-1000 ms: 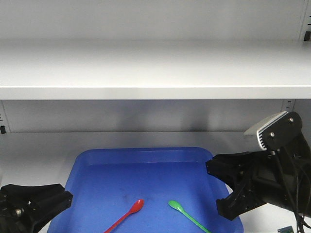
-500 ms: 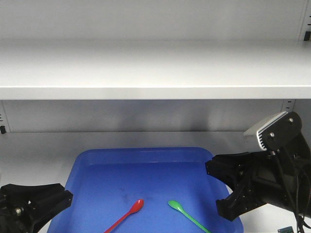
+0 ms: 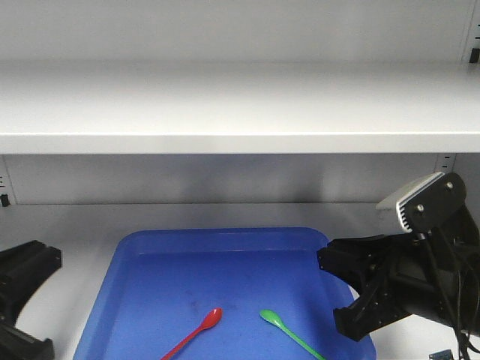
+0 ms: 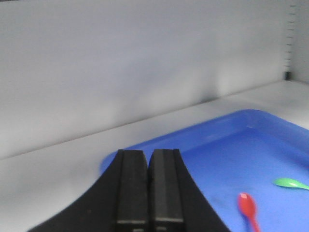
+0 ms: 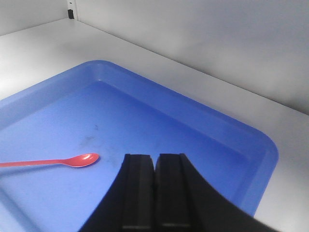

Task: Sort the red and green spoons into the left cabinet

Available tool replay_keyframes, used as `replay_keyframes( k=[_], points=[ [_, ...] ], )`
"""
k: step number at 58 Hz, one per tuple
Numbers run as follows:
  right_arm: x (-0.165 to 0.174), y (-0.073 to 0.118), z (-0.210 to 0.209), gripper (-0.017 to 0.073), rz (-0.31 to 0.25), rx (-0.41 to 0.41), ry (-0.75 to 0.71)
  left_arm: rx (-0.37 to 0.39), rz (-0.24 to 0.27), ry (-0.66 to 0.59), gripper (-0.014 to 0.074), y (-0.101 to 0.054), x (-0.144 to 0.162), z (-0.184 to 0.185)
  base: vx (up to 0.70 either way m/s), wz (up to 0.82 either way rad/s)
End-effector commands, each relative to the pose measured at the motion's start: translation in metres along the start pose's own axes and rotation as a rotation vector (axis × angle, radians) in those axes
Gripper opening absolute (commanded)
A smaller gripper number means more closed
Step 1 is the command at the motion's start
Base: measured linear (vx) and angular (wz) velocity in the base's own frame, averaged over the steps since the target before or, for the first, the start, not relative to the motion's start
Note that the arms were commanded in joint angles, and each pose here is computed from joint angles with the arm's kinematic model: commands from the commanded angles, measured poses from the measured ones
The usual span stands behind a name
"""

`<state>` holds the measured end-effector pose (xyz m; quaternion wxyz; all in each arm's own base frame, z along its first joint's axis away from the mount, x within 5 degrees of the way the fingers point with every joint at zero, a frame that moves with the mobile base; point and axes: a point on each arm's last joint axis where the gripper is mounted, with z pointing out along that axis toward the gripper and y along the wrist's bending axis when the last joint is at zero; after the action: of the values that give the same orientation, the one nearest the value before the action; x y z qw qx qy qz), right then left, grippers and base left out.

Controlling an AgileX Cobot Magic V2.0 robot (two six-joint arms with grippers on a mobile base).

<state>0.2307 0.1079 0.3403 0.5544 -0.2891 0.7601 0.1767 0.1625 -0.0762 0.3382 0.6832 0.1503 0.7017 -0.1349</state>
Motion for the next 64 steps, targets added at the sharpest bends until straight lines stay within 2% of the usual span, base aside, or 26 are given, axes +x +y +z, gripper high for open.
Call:
replay_keyframes(
  k=[1, 5, 16, 28, 32, 36, 37, 38, 39, 49, 54, 64],
  points=[
    [-0.015, -0.001, -0.009, -0.0003, 0.006, 0.022, -0.065, -0.064, 0.001, -0.124, -0.0001, 0.009, -0.021, -0.010, 0.00, 0.00],
    [-0.015, -0.001, -0.009, -0.0003, 0.006, 0.022, -0.065, -0.093, 0.028, -0.137, -0.0001, 0.015, -0.024, -0.018, 0.00, 0.00],
    [-0.015, -0.001, -0.009, -0.0003, 0.006, 0.022, -0.065, -0.167, 0.042, -0.141, -0.0001, 0.027, -0.027, -0.040, 0.00, 0.00],
    [-0.015, -0.001, -0.009, -0.0003, 0.006, 0.022, -0.065, -0.223, 0.051, -0.149, -0.0001, 0.031, -0.011, -0.063, 0.00, 0.00],
    [-0.015, -0.001, -0.009, -0.0003, 0.006, 0.022, -0.065, -0.233, 0.026, -0.166, -0.0001, 0.031, -0.004, -0.070, 0.00, 0.00],
    [-0.015, -0.001, -0.009, -0.0003, 0.006, 0.022, -0.065, -0.237, 0.019, -0.166, -0.0001, 0.030, 0.008, -0.075, 0.00, 0.00],
    [-0.015, -0.001, -0.009, -0.0003, 0.006, 0.022, -0.065, -0.236, 0.001, -0.169, -0.0001, 0.030, 0.010, -0.077, 0.00, 0.00],
    [-0.015, -0.001, -0.009, -0.0003, 0.006, 0.022, -0.065, -0.237, 0.010, -0.168, -0.0001, 0.030, 0.013, -0.078, 0.00, 0.00],
    [-0.015, -0.001, -0.009, -0.0003, 0.006, 0.022, -0.065, -0.236, -0.018, -0.171, -0.0001, 0.029, 0.017, -0.080, 0.00, 0.00],
    [-0.015, -0.001, -0.009, -0.0003, 0.006, 0.022, -0.065, -0.236, -0.014, -0.181, -0.0001, 0.026, 0.047, -0.093, 0.00, 0.00],
    [-0.015, -0.001, -0.009, -0.0003, 0.006, 0.022, -0.065, -0.237, -0.037, -0.172, -0.0001, 0.024, 0.068, -0.099, 0.00, 0.00],
    [-0.015, -0.001, -0.009, -0.0003, 0.006, 0.022, -0.065, -0.236, -0.038, -0.178, -0.0001, 0.020, 0.108, -0.110, 0.00, 0.00]
  ],
)
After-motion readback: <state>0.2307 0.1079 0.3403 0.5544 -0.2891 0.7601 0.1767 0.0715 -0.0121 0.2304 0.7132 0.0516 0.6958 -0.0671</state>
